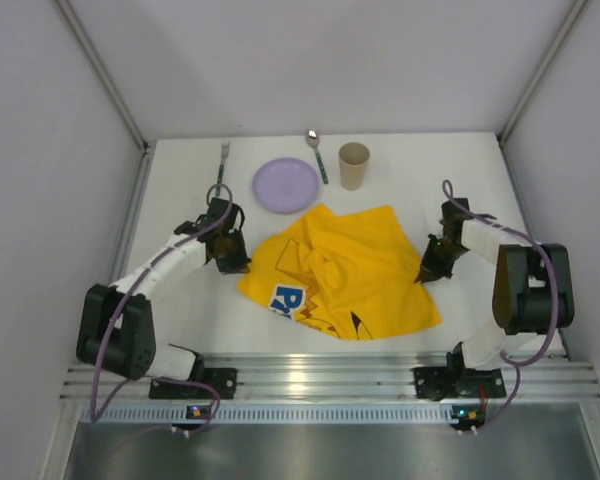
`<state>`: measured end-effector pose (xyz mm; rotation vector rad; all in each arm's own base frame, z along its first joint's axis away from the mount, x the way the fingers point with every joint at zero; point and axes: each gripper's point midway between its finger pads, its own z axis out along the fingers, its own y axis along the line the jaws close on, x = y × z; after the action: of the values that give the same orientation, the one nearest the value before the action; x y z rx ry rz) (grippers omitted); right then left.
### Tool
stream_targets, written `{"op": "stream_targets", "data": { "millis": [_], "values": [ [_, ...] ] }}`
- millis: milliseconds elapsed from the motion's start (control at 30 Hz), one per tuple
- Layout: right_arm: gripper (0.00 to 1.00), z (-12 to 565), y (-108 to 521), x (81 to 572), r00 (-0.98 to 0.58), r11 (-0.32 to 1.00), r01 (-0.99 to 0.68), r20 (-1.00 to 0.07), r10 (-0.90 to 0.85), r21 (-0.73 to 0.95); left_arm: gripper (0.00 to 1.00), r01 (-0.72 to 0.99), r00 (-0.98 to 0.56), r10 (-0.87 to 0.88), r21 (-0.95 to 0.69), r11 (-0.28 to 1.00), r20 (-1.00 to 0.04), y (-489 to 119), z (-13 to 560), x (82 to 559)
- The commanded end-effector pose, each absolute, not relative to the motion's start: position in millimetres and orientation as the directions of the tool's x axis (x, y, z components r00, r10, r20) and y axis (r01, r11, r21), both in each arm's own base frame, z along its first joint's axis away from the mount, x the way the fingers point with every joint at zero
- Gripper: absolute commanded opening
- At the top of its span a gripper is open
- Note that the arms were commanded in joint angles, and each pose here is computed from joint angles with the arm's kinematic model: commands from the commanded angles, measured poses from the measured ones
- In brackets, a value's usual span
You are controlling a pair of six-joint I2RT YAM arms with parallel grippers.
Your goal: Set the dinner table for one person
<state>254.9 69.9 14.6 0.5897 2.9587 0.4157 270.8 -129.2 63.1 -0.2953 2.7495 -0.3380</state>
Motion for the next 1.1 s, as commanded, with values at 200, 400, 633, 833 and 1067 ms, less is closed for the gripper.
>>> {"op": "stream_targets", "data": {
  "millis": [200,400,633,833,1067],
  "values": [
    [0.00,26.0,-21.9,226.9,-0.819,0.822,0.568,-0.118,0.562,-0.025,0.00,-0.355,-0.857,-0.410,-0.216,0.909,-0.314,-90.1,106.7,215.5],
    [0.00,29.4,-2.6,224.4,-0.822,0.822,0.568,-0.028,0.569,0.045,0.00,-0.439,-0.841,-0.505,-0.298,0.848,-0.196,-107.6,110.3,180.1],
    [1.00,33.5,0.7,232.1,-0.851,0.849,0.522,-0.021,0.525,0.076,0.98,-0.408,-0.846,-0.482,-0.304,0.861,-0.230,-109.9,134.6,185.5],
    [1.00,67.6,0.5,249.3,-0.852,0.860,0.500,-0.120,0.509,0.097,0.98,-0.231,-0.851,-0.330,-0.274,0.934,-0.408,-125.4,134.8,275.4],
    [1.00,94.0,16.2,254.4,-0.862,0.875,0.453,-0.170,0.478,0.169,0.88,-0.051,-0.903,-0.164,-0.279,0.959,-0.397,-176.8,83.5,378.6]
  ]
}}
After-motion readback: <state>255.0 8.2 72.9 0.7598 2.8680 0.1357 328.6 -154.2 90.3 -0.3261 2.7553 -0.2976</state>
